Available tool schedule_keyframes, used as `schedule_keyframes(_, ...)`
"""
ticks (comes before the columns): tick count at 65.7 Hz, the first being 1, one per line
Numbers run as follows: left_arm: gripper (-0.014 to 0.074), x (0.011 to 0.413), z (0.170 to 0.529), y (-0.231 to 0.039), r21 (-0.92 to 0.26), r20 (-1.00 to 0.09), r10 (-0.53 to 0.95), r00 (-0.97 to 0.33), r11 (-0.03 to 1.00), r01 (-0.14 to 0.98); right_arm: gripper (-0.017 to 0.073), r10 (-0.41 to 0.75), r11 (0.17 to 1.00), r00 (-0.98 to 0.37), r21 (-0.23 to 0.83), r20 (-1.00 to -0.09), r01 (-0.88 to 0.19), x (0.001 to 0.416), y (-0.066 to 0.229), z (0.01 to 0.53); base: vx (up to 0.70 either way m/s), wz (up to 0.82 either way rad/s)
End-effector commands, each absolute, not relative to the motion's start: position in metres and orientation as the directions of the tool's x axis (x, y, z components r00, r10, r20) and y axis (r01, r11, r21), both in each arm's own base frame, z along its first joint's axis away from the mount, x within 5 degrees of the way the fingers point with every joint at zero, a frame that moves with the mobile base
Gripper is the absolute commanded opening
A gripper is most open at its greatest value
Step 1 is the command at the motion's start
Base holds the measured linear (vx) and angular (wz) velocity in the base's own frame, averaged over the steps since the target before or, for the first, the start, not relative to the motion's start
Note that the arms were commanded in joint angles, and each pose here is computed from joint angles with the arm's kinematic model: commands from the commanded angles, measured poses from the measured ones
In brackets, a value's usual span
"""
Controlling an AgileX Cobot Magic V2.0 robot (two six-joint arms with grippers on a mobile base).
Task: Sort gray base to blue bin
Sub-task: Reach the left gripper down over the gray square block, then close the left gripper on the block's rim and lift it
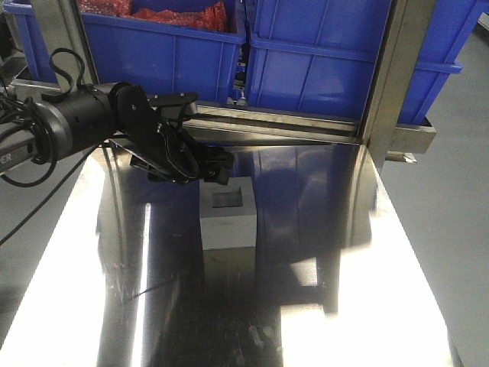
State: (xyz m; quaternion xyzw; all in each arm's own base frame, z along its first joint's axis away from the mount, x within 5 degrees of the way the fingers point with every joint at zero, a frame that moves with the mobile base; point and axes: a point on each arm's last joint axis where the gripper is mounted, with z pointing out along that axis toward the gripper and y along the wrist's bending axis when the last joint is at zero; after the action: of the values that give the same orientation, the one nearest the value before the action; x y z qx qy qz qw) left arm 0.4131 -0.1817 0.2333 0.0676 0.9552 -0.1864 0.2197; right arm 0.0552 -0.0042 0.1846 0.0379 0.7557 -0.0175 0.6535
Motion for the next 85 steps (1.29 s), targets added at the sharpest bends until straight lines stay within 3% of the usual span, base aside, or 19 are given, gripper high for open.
schedule_keyframes(1,0.0573,0.41,0.265,-0.185,-0.375,-0.498,0.004,-0.867,0.901,0.219,-0.0005,0.011,0.997,-0.074,0.005,-0.997,0.079,0.056,-0.004,0.191,0.0,0.0)
schedule_keyframes(35,0.0573,0.417,0.239,-0.189,-0.379,-0.449,0.004,-0.894,0.905,0.194,-0.0005,0.011,0.997,-0.074,0.005,-0.997,0.079,0.056,-0.004,0.191,0.0,0.0)
schedule_keyframes(63,0.0561,0.416,0.238,-0.188,-0.376,-0.437,0.011,-0.899,0.906,0.194,-0.0005,0.011,0.997,-0.074,0.005,-0.997,0.079,0.056,-0.004,0.191,0.0,0.0)
schedule_keyframes(70,0.0506,0.416,0.238,-0.188,-0.373,-0.432,0.015,-0.902,0.907,0.195,-0.0005,0.011,0.997,-0.074,0.005,-0.997,0.079,0.056,-0.004,0.191,0.0,0.0)
schedule_keyframes(85,0.0254,0.414,0.237,-0.188,-0.372,-0.42,0.023,-0.907,0.907,0.195,-0.0005,0.011,0.997,-0.074,0.005,-0.997,0.079,0.056,-0.004,0.191,0.0,0.0)
